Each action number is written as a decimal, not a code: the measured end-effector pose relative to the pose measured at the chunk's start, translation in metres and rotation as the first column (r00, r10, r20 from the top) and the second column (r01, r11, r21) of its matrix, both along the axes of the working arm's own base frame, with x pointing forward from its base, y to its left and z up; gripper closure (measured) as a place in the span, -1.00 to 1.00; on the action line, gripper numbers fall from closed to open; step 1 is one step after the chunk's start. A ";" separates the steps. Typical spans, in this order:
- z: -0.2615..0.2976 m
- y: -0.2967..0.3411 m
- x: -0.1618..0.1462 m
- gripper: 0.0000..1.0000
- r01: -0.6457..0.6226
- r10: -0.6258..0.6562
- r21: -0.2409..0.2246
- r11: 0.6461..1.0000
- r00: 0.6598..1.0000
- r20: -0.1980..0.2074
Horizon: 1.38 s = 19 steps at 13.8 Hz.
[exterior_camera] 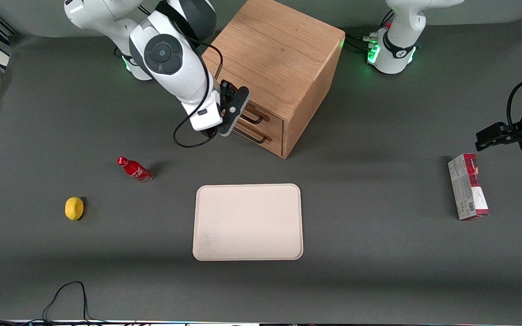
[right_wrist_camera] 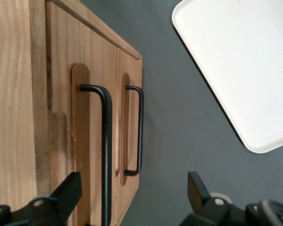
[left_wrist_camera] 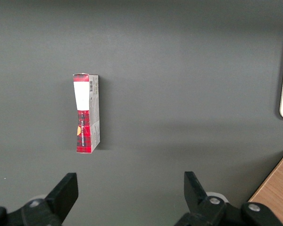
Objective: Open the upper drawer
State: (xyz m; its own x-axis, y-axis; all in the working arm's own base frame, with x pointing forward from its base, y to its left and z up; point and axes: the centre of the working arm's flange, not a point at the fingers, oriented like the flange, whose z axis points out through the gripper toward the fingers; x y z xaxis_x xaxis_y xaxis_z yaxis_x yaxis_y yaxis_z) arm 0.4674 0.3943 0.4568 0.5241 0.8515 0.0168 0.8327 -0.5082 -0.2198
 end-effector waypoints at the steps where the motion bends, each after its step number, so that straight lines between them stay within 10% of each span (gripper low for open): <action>1: -0.005 0.001 -0.001 -1.00 0.000 0.000 -0.002 1.000 1.000 -0.001; 19: -0.058 0.000 0.001 -1.00 0.004 -0.007 -0.043 0.999 0.998 -0.062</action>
State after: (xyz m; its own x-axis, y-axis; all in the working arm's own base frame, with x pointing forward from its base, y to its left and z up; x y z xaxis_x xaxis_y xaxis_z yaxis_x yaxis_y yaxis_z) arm 0.4682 0.3943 0.3986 0.5275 0.8479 -0.0525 0.8153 -0.5226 -0.2494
